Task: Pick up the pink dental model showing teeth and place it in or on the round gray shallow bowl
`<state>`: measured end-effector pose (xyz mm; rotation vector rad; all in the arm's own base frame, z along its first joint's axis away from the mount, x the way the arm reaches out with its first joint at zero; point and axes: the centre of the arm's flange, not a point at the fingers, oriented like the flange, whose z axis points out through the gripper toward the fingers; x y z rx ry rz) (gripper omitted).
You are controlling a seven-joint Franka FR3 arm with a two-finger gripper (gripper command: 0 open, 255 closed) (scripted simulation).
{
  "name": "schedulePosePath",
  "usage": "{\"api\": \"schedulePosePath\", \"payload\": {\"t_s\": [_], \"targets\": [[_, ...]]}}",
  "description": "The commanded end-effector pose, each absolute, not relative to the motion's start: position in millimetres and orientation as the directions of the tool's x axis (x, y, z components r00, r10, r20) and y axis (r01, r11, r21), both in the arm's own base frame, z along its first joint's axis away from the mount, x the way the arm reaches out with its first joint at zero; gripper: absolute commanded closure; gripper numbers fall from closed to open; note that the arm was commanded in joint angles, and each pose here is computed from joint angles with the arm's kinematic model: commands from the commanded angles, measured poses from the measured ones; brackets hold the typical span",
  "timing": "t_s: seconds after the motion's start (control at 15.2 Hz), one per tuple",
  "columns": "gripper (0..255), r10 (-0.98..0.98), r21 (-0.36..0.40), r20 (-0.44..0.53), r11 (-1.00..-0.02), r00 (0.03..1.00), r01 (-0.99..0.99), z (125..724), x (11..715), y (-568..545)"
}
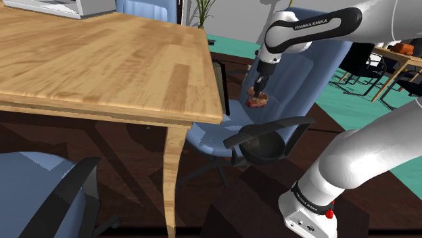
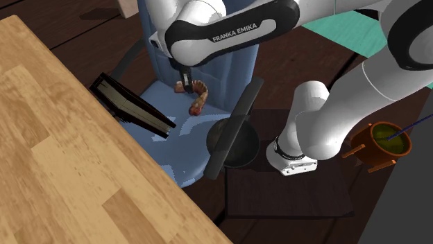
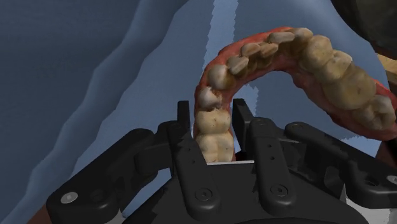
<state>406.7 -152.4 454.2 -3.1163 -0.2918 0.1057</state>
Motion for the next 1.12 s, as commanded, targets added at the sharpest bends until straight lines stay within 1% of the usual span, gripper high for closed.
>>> {"api": "schedulePosePath", "payload": {"t_s": [0.0, 1.06], "targets": [[255, 0.180, 0.008, -0.060, -0.984, 0.982, 0.181, 468.8, 403.2, -159.8], [255, 0.180, 0.008, -0.060, -0.984, 0.982, 0.181, 457.2, 264.4, -2.4]]}}
